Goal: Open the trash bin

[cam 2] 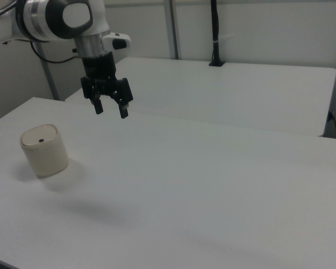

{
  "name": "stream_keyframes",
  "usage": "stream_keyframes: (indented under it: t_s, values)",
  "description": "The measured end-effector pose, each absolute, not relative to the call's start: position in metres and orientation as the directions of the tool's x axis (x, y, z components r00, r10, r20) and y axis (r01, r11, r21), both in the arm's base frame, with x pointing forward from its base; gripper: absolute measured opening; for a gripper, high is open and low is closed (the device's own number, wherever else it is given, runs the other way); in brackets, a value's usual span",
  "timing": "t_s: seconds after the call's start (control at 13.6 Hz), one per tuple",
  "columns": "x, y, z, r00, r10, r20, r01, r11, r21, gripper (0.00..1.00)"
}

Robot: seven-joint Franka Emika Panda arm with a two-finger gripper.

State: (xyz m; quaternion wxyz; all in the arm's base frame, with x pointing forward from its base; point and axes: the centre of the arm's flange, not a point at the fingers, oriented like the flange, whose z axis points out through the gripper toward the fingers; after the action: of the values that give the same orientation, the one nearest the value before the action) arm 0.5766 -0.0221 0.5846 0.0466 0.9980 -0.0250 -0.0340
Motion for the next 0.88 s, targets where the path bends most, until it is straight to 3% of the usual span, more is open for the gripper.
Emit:
stream_keyframes:
  t_s: [0.59, 0.88]
  values:
    - [0.577, -0.022, 0.582, 0.996, -0.047, -0.072, -0.040, -0.995, 0.095, 0.99]
    - [0.580, -0.015, 0.574, 0.993, 0.076, -0.092, 0.082, -0.995, 0.057, 0.52]
